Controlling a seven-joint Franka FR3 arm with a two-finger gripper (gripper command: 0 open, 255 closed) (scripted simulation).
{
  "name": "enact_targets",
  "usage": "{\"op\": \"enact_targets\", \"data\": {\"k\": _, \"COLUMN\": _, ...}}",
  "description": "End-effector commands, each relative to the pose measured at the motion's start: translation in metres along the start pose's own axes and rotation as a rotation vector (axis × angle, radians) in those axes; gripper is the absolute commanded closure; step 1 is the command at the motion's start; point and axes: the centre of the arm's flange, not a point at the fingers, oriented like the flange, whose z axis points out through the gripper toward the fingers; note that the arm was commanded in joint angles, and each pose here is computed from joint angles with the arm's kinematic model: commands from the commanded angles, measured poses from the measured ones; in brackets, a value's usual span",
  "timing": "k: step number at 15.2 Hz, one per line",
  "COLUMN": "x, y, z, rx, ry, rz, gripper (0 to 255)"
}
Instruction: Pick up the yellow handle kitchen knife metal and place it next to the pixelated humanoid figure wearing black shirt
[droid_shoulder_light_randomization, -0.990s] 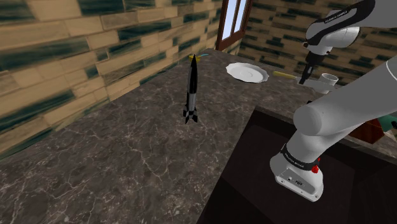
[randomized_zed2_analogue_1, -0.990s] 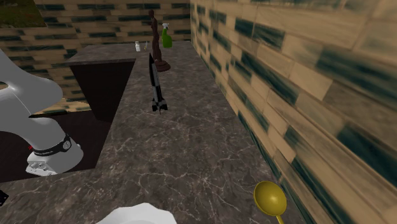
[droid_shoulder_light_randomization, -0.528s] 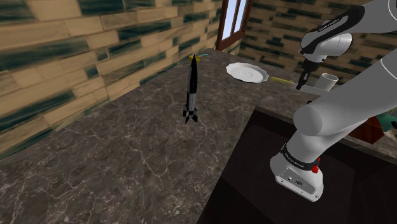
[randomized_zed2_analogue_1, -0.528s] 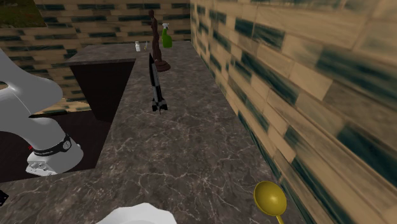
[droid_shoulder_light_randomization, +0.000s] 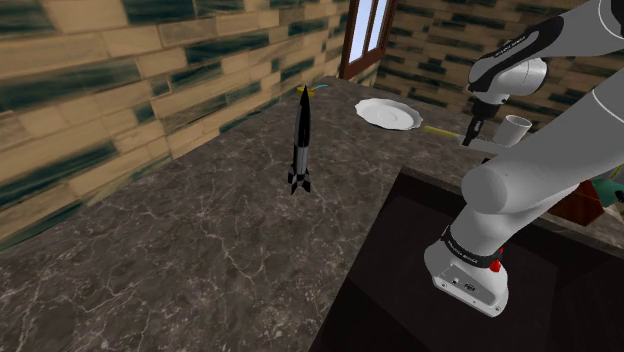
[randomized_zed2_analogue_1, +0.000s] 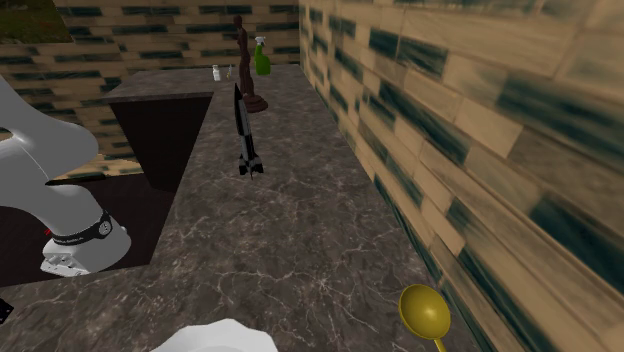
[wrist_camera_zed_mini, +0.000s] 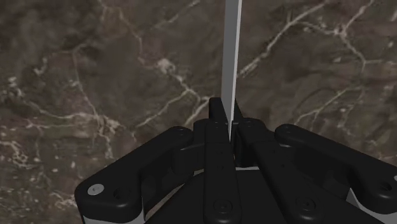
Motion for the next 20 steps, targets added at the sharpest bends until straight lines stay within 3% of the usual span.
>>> {"op": "enact_targets", "data": {"k": 1, "x": 0.0, "y": 0.0, "z": 0.0, "rx": 0.0, "ry": 0.0, "rz": 0.0, "gripper": 255}}
{"op": "enact_targets", "data": {"k": 3, "x": 0.0, "y": 0.0, "z": 0.0, "rx": 0.0, "ry": 0.0, "rz": 0.0, "gripper": 255}}
{"op": "enact_targets", "data": {"k": 4, "x": 0.0, "y": 0.0, "z": 0.0, "rx": 0.0, "ry": 0.0, "rz": 0.0, "gripper": 0}}
{"op": "enact_targets", "data": {"k": 9, "x": 0.0, "y": 0.0, "z": 0.0, "rx": 0.0, "ry": 0.0, "rz": 0.0, "gripper": 0}}
{"op": "enact_targets", "data": {"k": 13, "x": 0.0, "y": 0.0, "z": -0.05, "rx": 0.0, "ry": 0.0, "rz": 0.0, "gripper": 0}}
{"op": "enact_targets", "data": {"k": 20, "x": 0.0, "y": 0.0, "z": -0.05, "rx": 0.0, "ry": 0.0, "rz": 0.0, "gripper": 0}}
